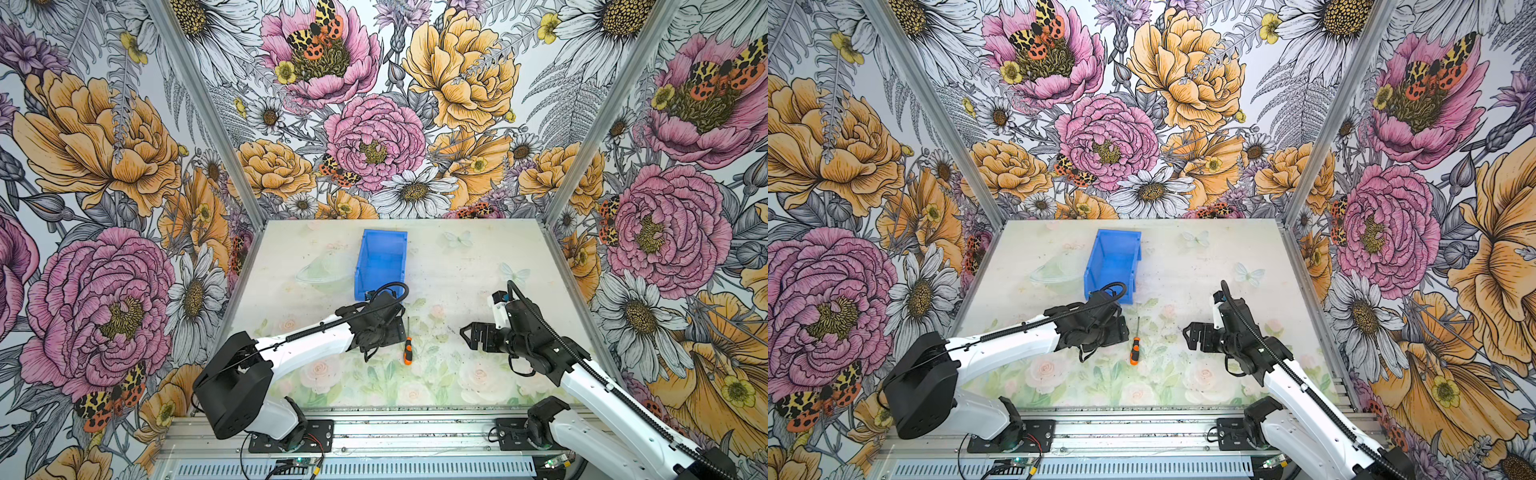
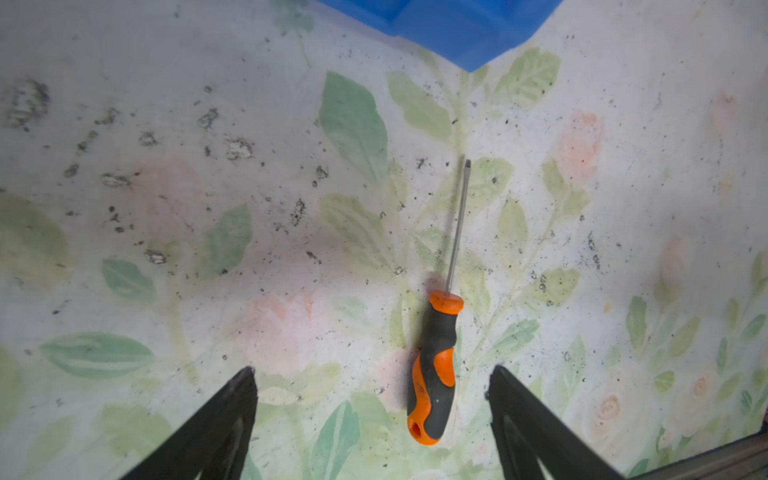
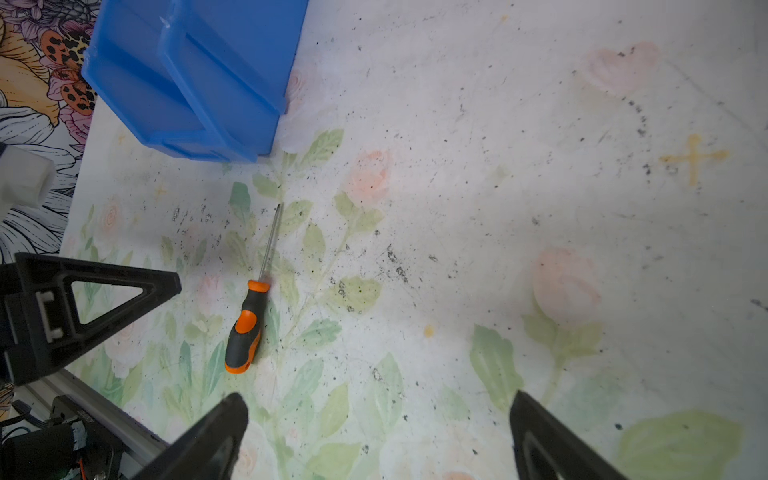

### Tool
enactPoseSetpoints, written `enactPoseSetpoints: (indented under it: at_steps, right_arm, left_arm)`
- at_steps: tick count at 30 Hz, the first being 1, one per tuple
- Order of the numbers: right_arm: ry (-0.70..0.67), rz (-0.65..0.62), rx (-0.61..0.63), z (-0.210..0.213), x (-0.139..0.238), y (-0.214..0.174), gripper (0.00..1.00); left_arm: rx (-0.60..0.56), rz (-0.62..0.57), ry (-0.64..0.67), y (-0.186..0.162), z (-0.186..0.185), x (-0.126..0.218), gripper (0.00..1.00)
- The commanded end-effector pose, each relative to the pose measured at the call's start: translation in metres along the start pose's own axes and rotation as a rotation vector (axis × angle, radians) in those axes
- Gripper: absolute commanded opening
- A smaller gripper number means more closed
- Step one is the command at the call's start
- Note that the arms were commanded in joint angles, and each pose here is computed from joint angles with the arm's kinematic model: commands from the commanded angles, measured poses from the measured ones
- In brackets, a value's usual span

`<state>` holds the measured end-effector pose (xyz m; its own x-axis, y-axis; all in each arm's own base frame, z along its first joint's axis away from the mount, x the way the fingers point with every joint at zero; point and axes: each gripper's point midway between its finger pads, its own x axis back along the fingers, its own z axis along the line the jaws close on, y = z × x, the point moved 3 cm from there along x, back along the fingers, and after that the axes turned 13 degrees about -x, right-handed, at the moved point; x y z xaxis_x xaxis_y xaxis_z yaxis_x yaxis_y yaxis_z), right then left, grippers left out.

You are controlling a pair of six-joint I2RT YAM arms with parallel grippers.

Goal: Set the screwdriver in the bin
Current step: 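Lower the left gripper over the screwdriver handle and close on it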

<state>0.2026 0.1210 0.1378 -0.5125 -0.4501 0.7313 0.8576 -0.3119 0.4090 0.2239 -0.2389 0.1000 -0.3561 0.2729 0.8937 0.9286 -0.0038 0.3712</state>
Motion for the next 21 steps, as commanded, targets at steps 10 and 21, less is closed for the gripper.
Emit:
enactPoseSetpoints:
  at_steps: [10,21]
  right_arm:
    - [-0.01,-0.035,-0.004,-0.003,0.0,0.001,0.99]
    - [0.002,-0.071,0.004,-0.003,0.006,0.003,1.0]
  left_arm:
    - [-0.102,0.044,0.058,-0.008,-0.034,-0.029,0.78]
    - [-0.269,0.096,0.273,-0.022,-0.036,-0.049,0.62]
